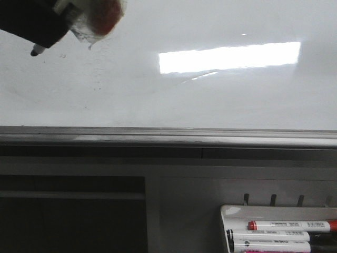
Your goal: Write number 2 on whiteboard
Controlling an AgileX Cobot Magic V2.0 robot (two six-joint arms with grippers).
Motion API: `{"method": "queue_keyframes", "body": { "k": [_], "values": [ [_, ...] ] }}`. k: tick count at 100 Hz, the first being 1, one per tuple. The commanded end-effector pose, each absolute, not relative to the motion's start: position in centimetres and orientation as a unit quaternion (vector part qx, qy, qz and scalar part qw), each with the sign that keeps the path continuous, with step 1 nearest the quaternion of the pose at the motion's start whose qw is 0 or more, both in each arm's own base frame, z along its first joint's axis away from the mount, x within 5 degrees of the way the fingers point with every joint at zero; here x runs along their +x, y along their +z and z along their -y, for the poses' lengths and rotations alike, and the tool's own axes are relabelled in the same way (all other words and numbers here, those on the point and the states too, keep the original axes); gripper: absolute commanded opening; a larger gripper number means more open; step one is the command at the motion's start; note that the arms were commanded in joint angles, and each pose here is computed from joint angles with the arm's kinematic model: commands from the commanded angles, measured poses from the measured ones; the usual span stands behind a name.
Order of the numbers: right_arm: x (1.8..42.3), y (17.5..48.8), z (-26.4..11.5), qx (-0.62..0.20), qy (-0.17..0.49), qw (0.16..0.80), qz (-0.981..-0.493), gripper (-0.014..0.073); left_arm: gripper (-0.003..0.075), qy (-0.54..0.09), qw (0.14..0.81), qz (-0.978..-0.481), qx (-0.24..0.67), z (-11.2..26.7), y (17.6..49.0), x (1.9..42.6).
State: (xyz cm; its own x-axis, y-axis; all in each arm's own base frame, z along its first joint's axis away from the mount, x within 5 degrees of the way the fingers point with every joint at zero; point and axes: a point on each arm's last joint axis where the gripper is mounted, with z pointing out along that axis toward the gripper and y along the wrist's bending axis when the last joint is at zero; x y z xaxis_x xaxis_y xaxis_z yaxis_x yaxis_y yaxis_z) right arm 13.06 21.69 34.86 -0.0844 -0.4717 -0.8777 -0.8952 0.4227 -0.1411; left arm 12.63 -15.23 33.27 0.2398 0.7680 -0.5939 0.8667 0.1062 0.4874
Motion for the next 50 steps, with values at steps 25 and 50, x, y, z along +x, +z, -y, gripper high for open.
{"method": "queue_keyframes", "body": {
  "k": [25,50],
  "values": [
    [13.1,37.1,-21.6,-0.47,0.241,0.52,-0.671,-0.0078,0.0251,-0.111,0.483,-0.645,0.582,15.5,35.6,12.7],
    [13.2,37.2,-21.5,-0.47,0.237,0.523,-0.67,-0.0078,0.051,-0.128,0.537,-0.634,0.542,14.2,37.6,11.6]
  ]
}}
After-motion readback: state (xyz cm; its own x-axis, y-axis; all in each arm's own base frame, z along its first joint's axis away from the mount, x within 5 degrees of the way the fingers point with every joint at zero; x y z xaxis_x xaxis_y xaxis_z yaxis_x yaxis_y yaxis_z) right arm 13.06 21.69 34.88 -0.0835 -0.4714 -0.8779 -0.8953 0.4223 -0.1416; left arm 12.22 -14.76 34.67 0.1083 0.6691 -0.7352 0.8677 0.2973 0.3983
